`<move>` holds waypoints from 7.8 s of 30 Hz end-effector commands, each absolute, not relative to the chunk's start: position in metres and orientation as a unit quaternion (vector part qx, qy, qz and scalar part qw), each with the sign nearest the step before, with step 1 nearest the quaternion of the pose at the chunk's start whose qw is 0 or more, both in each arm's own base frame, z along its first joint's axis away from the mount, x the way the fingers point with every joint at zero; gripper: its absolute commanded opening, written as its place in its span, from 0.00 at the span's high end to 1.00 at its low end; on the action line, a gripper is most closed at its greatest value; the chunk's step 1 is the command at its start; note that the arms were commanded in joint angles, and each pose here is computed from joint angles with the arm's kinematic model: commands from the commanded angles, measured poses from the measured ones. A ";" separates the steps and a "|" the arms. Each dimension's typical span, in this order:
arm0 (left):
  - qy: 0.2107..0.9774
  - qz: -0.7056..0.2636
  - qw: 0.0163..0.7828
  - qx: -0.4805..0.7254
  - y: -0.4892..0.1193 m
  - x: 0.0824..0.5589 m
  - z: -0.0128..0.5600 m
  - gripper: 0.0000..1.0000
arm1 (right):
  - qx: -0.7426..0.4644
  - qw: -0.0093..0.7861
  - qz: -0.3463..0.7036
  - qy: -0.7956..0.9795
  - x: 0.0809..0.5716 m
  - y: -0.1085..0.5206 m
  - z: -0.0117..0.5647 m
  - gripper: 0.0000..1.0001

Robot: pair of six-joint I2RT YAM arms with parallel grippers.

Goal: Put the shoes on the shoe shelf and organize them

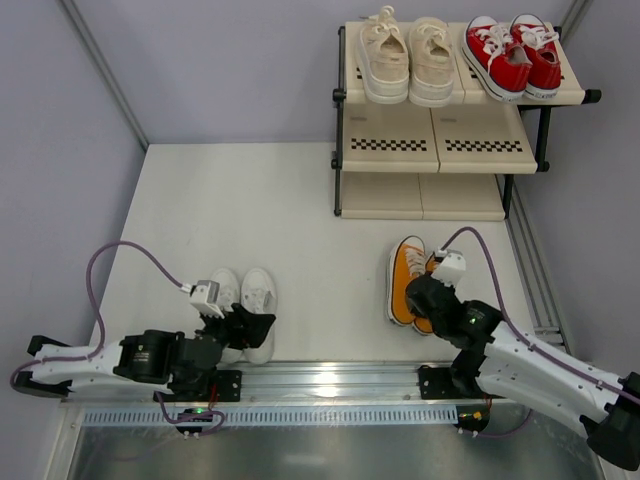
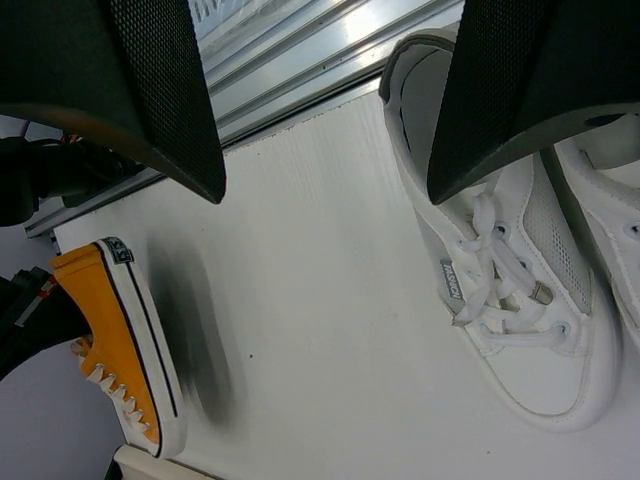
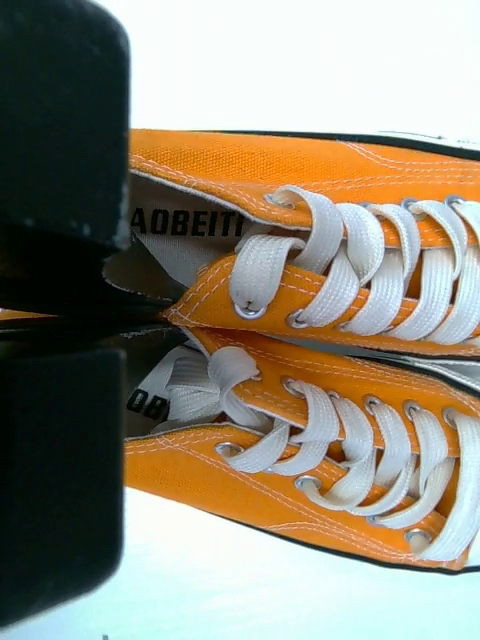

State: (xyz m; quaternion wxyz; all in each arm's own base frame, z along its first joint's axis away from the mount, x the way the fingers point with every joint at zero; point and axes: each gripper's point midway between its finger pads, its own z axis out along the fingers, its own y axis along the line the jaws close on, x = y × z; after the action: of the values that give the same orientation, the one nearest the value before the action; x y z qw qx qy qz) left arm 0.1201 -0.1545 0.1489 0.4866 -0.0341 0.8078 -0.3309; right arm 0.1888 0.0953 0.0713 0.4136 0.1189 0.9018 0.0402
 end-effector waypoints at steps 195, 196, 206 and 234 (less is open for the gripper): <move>0.886 -0.251 0.368 0.130 -0.345 0.158 0.117 1.00 | 0.029 0.556 0.161 0.815 0.168 0.161 0.174 0.16; 0.882 -0.260 0.370 0.131 -0.354 0.161 0.119 1.00 | 0.030 0.557 0.158 0.815 0.168 0.159 0.175 0.16; 0.863 -0.295 0.386 0.135 -0.449 0.190 0.123 1.00 | 0.078 0.566 0.132 0.810 0.170 0.129 0.189 0.16; 0.840 -0.259 0.472 -0.068 -0.448 0.254 0.145 0.05 | 0.099 0.576 0.100 0.805 0.169 0.098 0.203 0.16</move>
State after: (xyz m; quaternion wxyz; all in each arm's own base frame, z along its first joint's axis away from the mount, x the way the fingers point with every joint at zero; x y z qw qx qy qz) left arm 0.2403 -0.4513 0.0898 0.4249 -0.0226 0.8788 -0.2160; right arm 0.1657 0.1030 0.1860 0.5594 0.0714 0.8207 0.0918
